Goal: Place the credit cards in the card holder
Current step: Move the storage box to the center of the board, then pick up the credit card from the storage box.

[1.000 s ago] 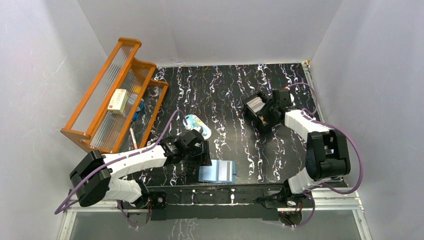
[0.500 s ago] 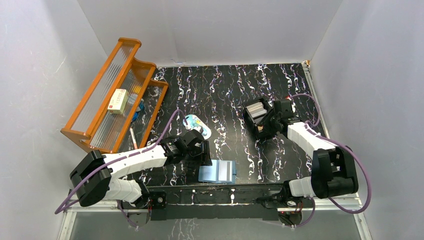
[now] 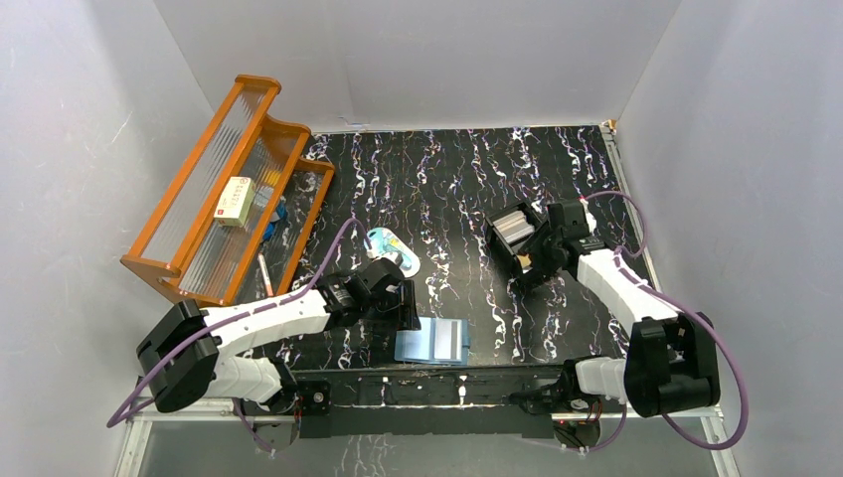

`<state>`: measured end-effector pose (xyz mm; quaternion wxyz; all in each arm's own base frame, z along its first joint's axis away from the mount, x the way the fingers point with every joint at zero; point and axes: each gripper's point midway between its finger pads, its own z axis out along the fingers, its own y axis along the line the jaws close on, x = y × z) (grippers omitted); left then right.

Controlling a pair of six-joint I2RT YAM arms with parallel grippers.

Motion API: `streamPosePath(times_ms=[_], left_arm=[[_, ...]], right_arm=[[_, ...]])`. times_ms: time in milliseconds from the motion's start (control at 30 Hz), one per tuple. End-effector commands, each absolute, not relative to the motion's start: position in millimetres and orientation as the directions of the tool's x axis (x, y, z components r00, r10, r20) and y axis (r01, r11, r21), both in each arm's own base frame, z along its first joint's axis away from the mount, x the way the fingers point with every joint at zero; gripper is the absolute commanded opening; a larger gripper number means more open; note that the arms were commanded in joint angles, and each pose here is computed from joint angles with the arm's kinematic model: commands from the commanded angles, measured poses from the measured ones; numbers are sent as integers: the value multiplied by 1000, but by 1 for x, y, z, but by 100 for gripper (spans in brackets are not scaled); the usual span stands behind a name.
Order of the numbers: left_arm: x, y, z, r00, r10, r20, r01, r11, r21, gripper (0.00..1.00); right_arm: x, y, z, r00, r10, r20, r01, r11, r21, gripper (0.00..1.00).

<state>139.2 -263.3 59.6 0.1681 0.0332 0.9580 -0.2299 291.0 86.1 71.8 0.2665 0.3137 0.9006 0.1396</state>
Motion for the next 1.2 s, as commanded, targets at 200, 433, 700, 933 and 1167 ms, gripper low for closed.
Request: streamPosePath(times_ms=[200, 433, 700, 933, 1167], left_arm=[[140, -263, 68, -936, -24, -350, 143, 884, -446, 58], [140, -259, 71, -933, -35, -358, 136, 887, -442, 58], [140, -259, 70, -935, -29, -354, 138, 889, -438, 58], [140, -259, 69, -936, -25, -350, 138, 890, -434, 58], [139, -258, 68, -936, -33, -350, 131, 891, -435, 58]], right_arm=[[348, 79, 126, -476, 760, -444, 582, 650, 489, 56], [366, 76, 111, -430, 795, -427, 650, 601, 465, 60], [372, 81, 88, -407, 831, -379, 688, 552, 471, 60], [373, 83, 75, -387, 841, -377, 671, 538, 510, 57], [371, 81, 70, -368, 851, -375, 684, 521, 511, 56]])
